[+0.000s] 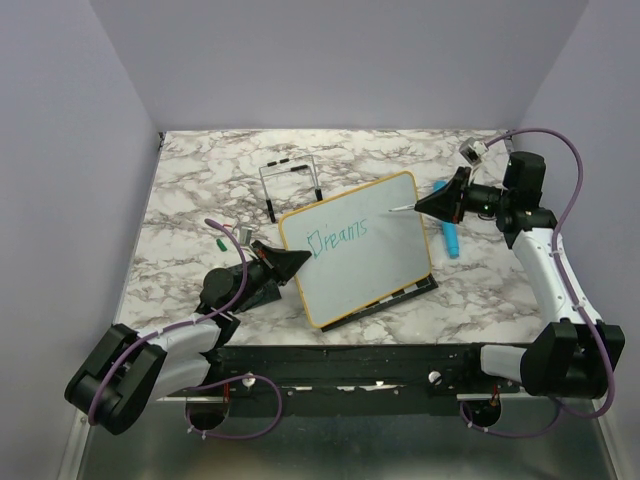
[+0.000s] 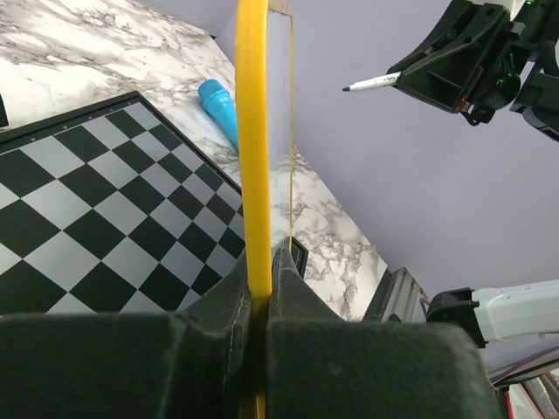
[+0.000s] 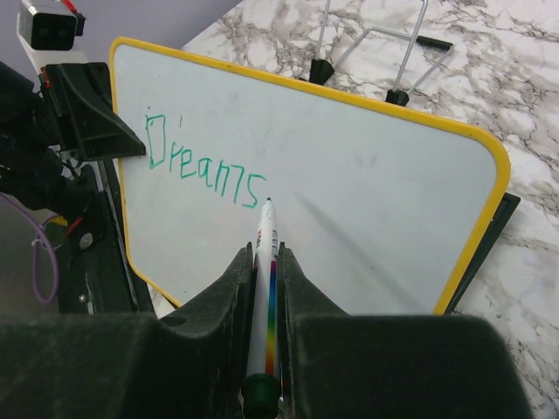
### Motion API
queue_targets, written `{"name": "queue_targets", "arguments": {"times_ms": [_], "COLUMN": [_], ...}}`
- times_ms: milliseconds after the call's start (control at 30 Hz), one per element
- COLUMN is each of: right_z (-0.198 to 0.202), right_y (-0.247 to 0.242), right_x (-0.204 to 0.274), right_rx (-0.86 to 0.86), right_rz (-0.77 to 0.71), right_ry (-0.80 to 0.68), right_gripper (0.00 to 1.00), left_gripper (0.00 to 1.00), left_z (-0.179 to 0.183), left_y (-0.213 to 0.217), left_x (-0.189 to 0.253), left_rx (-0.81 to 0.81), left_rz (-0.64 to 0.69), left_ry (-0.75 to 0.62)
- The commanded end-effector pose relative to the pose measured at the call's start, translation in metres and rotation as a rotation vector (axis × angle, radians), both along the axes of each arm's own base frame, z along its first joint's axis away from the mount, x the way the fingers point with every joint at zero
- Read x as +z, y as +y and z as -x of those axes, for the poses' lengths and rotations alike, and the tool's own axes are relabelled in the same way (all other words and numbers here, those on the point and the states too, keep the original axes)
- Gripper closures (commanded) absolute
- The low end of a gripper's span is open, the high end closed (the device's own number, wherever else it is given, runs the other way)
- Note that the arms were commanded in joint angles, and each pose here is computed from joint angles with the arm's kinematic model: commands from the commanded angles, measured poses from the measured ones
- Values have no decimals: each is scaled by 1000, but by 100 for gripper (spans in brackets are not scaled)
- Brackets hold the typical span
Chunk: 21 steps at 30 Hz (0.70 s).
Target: Write a sentence on the whiteboard
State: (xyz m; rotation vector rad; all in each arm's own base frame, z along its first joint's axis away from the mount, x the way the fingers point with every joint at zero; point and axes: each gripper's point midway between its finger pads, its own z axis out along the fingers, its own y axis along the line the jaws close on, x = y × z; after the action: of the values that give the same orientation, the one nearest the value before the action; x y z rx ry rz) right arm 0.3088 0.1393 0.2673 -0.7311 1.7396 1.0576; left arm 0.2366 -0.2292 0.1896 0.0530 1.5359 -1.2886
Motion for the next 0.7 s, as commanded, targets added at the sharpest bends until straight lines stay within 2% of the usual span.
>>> {"name": "queue_targets", "arguments": {"times_ms": [0,667], "right_z": [7,0], "right_y": [2,3], "right_x": [2,-7], "right_rx": [40,54], "right_rz": [-4,-7], "right_ry": [-40,-16], "right_gripper": [99,99], "left_gripper": [100,100], "left_z": [3,2], "left_y": [0,1], "left_x": [-22,-24], "left_rx": [-12,-5], "left_rz": [-119,-113], "left_ry": [-25,-7]}}
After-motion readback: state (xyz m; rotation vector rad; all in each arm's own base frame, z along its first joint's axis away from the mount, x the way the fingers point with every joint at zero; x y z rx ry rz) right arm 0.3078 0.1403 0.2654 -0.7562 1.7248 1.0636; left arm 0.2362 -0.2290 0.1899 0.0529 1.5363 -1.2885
